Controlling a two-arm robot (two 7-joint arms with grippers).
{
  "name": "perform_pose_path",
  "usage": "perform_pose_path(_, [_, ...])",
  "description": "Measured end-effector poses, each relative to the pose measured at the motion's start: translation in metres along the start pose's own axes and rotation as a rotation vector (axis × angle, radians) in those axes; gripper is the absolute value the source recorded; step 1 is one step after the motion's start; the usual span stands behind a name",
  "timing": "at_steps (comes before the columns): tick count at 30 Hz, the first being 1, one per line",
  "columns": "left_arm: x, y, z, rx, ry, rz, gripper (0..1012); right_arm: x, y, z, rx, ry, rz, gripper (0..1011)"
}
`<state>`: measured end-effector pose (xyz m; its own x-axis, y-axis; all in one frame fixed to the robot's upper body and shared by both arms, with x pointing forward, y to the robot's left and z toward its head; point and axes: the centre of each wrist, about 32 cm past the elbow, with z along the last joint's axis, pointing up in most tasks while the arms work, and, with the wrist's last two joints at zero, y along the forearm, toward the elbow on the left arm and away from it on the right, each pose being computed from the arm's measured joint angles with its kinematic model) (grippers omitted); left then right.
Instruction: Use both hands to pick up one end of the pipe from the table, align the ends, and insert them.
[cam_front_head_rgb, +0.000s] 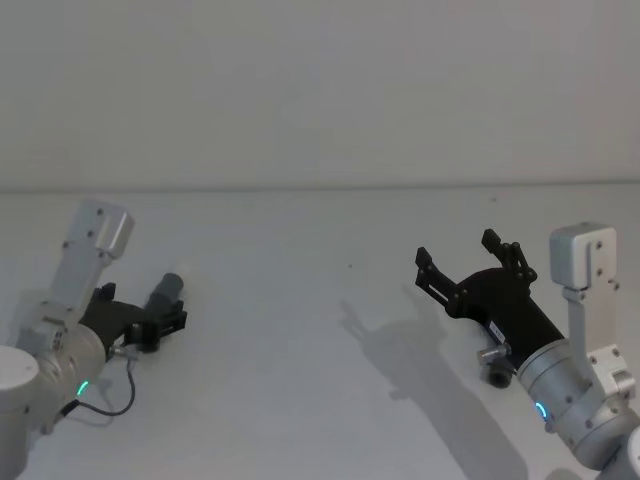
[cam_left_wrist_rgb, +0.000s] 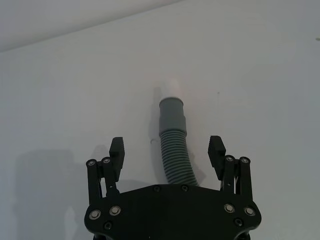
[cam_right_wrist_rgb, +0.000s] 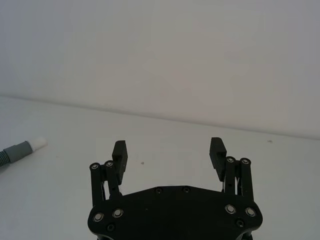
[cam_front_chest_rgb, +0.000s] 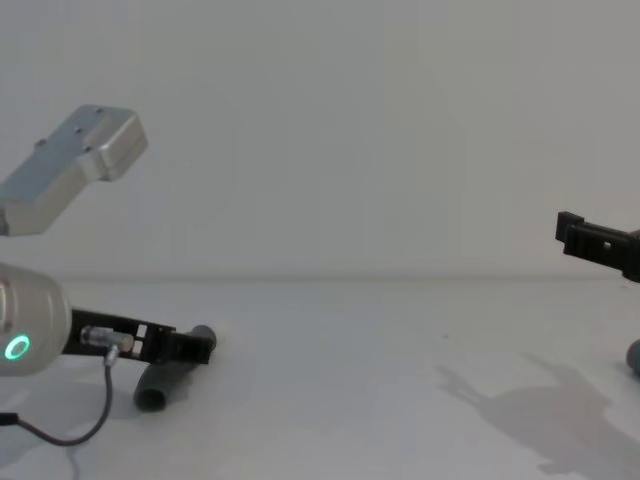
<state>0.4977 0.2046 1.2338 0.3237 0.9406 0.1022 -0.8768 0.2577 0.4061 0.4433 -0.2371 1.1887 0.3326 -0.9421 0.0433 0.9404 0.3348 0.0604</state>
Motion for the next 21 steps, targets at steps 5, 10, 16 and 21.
perform_pose_path(5, [-0.0029,-0.0065,-0.0017,0.001,0.004,0.003,1001,0.0,0.0,0.0,0.0,0.0,0.0,1001])
perform_pose_path(10, [-0.0054,-0.0125,-0.003,0.002,0.009,0.005,1001,0.0,0.0,0.0,0.0,0.0,0.0,1001])
perform_pose_path(16, [-0.0071,-0.0195,-0.004,0.003,0.018,0.005,1001,0.0,0.0,0.0,0.0,0.0,0.0,1002])
perform_pose_path(21, [-0.0078,-0.0247,-0.0042,0.004,0.021,0.001,1001,0.0,0.0,0.0,0.0,0.0,0.0,1001])
